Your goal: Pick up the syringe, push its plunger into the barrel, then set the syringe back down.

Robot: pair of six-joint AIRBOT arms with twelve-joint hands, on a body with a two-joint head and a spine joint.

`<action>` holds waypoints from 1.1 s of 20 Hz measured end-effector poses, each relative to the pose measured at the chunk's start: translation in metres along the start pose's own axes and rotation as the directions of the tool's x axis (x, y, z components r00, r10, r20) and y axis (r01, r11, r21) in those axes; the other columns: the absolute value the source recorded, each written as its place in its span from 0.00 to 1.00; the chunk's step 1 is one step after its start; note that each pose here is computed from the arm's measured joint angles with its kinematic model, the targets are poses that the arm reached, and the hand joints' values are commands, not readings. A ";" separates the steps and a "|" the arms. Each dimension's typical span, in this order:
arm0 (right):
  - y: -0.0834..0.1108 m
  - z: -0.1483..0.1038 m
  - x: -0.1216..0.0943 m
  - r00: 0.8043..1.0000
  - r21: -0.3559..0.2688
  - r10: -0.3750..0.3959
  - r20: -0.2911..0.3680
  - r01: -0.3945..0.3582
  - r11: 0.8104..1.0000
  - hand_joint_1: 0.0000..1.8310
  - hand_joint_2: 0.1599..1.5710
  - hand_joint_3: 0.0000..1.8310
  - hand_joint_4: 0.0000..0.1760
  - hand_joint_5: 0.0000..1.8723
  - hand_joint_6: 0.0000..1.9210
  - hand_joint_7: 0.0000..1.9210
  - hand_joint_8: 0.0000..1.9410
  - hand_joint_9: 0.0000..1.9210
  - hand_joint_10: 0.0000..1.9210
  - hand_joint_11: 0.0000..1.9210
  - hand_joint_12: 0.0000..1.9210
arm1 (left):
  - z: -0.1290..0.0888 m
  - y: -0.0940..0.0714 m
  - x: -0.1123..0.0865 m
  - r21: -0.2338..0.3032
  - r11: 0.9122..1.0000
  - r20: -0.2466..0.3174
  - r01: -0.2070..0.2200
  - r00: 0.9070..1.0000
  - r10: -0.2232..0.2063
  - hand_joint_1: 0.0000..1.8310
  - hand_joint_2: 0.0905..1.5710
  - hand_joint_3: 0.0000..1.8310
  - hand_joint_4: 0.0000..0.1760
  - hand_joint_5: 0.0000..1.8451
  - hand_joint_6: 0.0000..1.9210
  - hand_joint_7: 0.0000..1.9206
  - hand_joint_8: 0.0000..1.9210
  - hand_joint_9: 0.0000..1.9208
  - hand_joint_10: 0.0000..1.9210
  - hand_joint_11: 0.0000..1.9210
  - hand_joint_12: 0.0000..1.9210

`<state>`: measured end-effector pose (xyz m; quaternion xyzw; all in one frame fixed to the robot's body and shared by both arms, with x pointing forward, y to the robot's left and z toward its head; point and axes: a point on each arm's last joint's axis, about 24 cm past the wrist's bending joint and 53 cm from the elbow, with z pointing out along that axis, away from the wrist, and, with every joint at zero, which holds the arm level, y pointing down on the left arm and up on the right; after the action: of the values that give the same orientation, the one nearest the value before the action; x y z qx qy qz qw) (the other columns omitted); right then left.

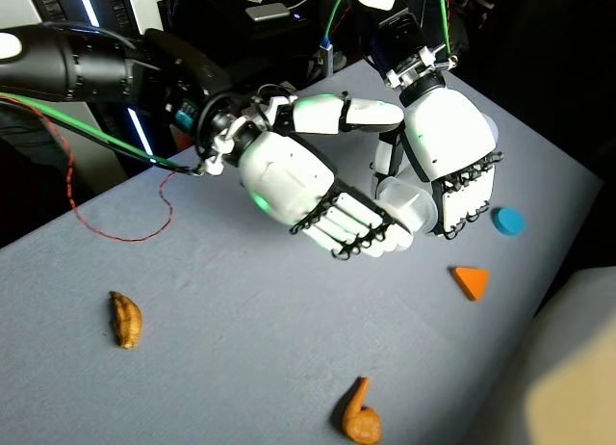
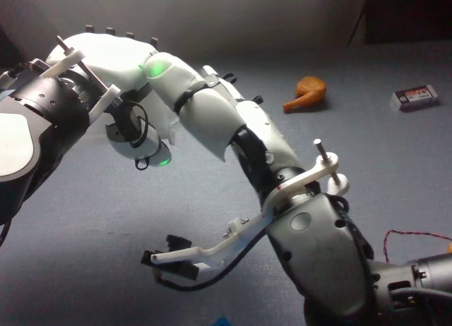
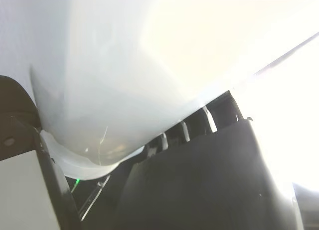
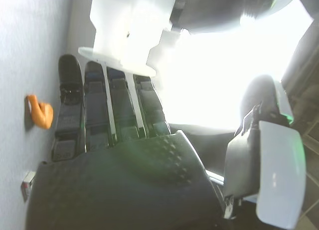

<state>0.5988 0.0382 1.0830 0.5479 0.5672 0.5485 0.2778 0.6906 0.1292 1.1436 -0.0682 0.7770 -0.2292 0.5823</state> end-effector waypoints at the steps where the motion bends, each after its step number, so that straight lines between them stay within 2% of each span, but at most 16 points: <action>1: -0.001 0.000 0.003 1.000 0.001 -0.002 -0.009 0.002 1.000 0.01 0.54 0.00 0.32 0.08 0.00 0.11 0.00 0.08 0.00 0.00 0.41 | 0.000 -0.001 0.001 0.003 1.000 -0.003 0.000 1.000 0.000 0.75 0.71 0.00 0.00 0.48 0.50 0.50 0.55 0.42 0.72 0.39 0.64; 7: -0.002 -0.001 0.006 1.000 0.004 -0.002 -0.016 0.002 1.000 0.04 0.53 0.00 0.32 0.08 0.00 0.12 0.00 0.08 0.00 0.00 0.41 | 0.000 -0.002 0.002 0.007 1.000 -0.010 0.004 1.000 -0.004 0.75 0.71 0.00 0.00 0.48 0.50 0.50 0.55 0.42 0.72 0.39 0.63; 13: -0.001 -0.009 -0.003 1.000 0.001 -0.025 -0.013 0.025 1.000 0.04 0.53 0.00 0.31 0.09 0.00 0.13 0.00 0.09 0.00 0.00 0.40 | -0.001 -0.007 0.009 0.026 1.000 -0.031 0.005 1.000 -0.005 0.75 0.71 0.00 0.00 0.48 0.50 0.50 0.55 0.43 0.72 0.39 0.63; 16: 0.004 -0.024 -0.019 0.999 0.012 -0.036 -0.011 0.036 0.999 0.04 0.53 0.00 0.31 0.09 0.00 0.12 0.00 0.09 0.00 0.00 0.41 | -0.002 -0.014 0.020 0.043 0.999 -0.054 0.023 0.998 -0.021 0.75 0.71 0.00 0.00 0.47 0.51 0.50 0.55 0.42 0.72 0.39 0.63; 18: 0.010 -0.035 -0.029 0.999 0.014 -0.042 -0.009 0.042 0.999 0.04 0.54 0.00 0.32 0.08 0.00 0.12 0.00 0.09 0.00 0.00 0.41 | -0.004 -0.020 0.023 0.062 0.998 -0.063 0.015 0.998 -0.011 0.75 0.71 0.00 0.00 0.46 0.51 0.50 0.55 0.42 0.72 0.39 0.63; 22: 0.031 -0.044 -0.039 0.997 -0.034 -0.075 -0.011 0.074 0.997 0.06 0.53 0.00 0.31 0.09 0.00 0.12 0.00 0.09 0.00 0.00 0.41 | -0.004 -0.025 0.031 0.076 0.997 -0.078 0.009 0.997 -0.003 0.75 0.71 0.00 0.00 0.47 0.51 0.50 0.55 0.42 0.72 0.39 0.63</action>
<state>0.5778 -0.0185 1.1108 0.5181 0.5796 0.5508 0.3037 0.6727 0.0965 1.1290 -0.0390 0.7896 -0.2629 0.5531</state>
